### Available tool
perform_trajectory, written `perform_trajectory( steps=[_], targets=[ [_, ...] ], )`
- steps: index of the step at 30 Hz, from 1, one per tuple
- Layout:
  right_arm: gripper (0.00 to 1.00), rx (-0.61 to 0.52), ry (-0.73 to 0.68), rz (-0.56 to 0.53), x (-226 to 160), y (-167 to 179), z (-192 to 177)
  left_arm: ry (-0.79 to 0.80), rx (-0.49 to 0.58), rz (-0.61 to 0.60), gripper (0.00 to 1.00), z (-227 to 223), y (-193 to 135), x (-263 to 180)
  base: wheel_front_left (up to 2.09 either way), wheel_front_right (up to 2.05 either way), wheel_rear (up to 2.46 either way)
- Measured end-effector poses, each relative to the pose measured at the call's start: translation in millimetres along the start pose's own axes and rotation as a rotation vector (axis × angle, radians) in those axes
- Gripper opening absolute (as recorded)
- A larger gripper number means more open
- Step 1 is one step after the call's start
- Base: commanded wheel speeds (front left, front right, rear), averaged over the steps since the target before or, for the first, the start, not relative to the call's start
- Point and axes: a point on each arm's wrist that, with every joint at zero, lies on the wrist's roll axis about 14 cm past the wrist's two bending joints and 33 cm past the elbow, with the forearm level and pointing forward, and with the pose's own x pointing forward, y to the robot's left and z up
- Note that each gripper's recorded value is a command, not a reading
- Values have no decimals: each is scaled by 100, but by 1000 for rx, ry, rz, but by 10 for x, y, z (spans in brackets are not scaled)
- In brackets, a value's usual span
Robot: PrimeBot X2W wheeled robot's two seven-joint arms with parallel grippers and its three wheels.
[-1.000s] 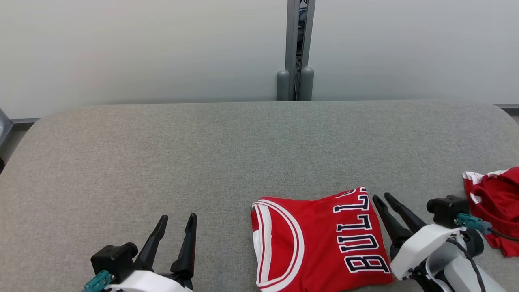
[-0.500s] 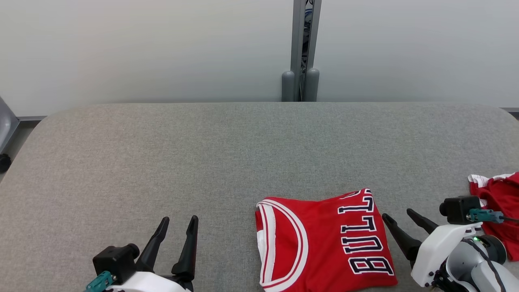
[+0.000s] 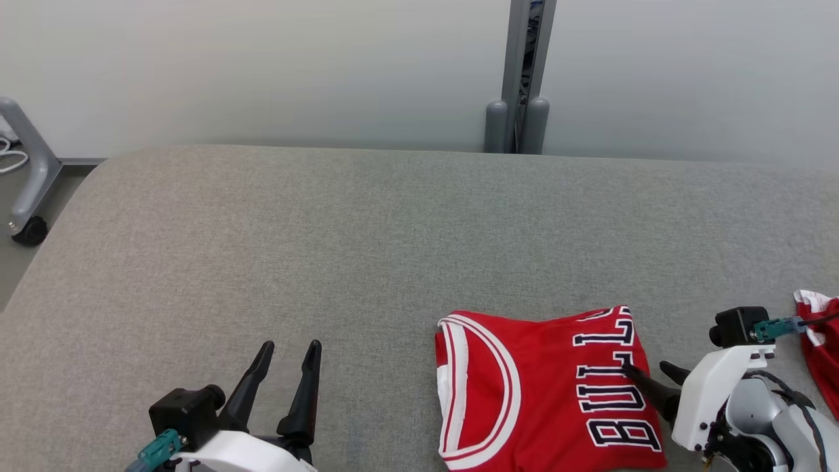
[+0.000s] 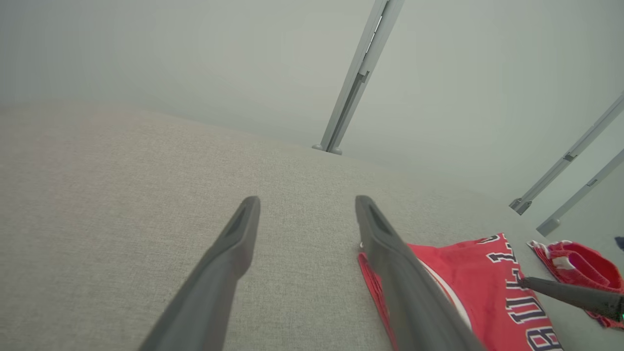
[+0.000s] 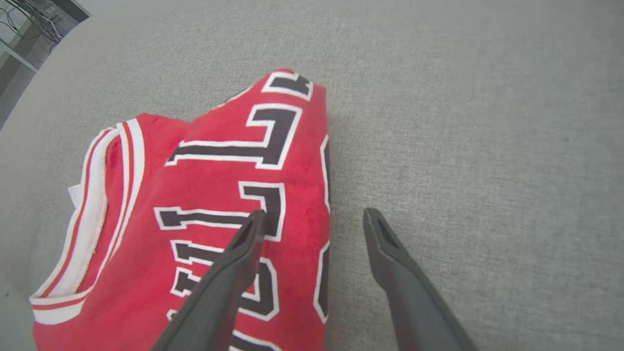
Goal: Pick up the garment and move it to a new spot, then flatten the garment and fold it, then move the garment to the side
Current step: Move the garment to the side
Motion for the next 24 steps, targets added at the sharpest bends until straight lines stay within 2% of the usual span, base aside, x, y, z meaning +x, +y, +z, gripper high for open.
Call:
perform_trajectory(
  steps=[10, 12, 15, 16, 24],
  targets=[
    [100, 70, 143, 20, 206, 33, -176, 1, -1, 47, 100, -1, 146, -32, 0, 0, 0],
    [47, 81, 154, 40, 243, 92, -182, -1, 0, 52, 100, 8, 162, -27, 0, 0, 0],
    [26, 77, 169, 65, 273, 161, -185, -2, -1, 59, 100, 11, 181, -20, 0, 0, 0],
    [0, 64, 172, 66, 270, 156, -185, -3, -2, 60, 100, 13, 185, -17, 0, 0, 0],
    [0, -13, 107, 31, 144, -29, 58, -6, -4, 36, 100, 10, 104, 45, 0, 0, 0]
  ],
)
